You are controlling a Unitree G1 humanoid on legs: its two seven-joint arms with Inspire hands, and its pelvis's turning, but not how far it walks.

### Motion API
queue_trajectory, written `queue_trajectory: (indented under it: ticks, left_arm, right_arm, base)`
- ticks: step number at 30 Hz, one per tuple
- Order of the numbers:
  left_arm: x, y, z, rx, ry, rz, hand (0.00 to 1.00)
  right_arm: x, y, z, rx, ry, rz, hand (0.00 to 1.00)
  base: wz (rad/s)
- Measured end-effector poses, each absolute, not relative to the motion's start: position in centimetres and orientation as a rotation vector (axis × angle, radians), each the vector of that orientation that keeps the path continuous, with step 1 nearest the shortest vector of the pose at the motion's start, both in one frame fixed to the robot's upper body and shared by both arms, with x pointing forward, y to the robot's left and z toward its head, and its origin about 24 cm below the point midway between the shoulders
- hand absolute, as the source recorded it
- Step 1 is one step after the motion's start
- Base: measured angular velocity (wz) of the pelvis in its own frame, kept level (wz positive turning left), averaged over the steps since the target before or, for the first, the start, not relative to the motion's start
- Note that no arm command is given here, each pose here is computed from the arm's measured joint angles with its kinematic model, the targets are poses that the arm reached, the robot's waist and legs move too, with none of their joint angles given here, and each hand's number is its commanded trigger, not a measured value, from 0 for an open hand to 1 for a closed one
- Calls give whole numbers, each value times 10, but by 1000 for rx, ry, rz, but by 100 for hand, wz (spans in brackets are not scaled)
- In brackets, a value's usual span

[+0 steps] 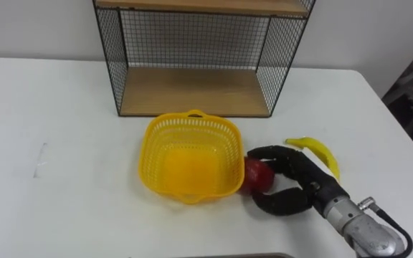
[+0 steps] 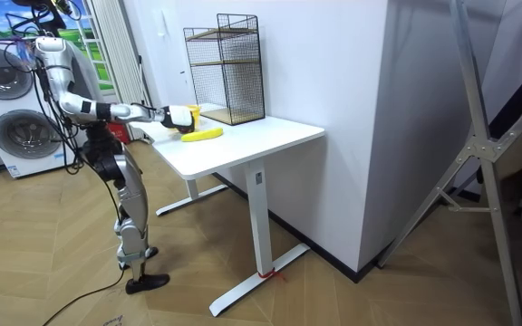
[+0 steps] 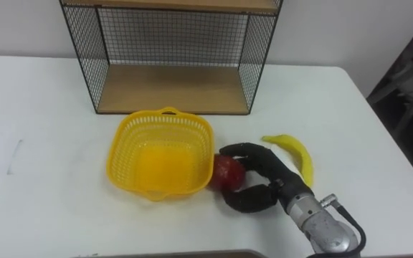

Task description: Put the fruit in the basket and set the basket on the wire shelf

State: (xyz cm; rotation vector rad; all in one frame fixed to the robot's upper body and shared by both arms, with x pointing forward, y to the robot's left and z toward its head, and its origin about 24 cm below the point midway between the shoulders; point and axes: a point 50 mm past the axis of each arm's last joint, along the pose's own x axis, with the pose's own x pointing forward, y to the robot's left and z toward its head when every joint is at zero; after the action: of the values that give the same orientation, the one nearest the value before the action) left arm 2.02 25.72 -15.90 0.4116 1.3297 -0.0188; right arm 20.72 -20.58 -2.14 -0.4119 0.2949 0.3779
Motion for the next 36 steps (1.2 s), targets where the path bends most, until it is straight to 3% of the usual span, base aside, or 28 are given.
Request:
queue_trajectory:
  ticks: [17, 36]
  left_arm:
    - [11, 253, -161, 394, 1360, -18, 0]
    - [4, 247, -163, 376, 1385, -17, 0]
  right_arm:
    - [209, -201, -34, -317, 315, 267, 100]
    - [190, -212, -53, 150, 347, 77, 100]
  base:
    - [1]
    - [0]
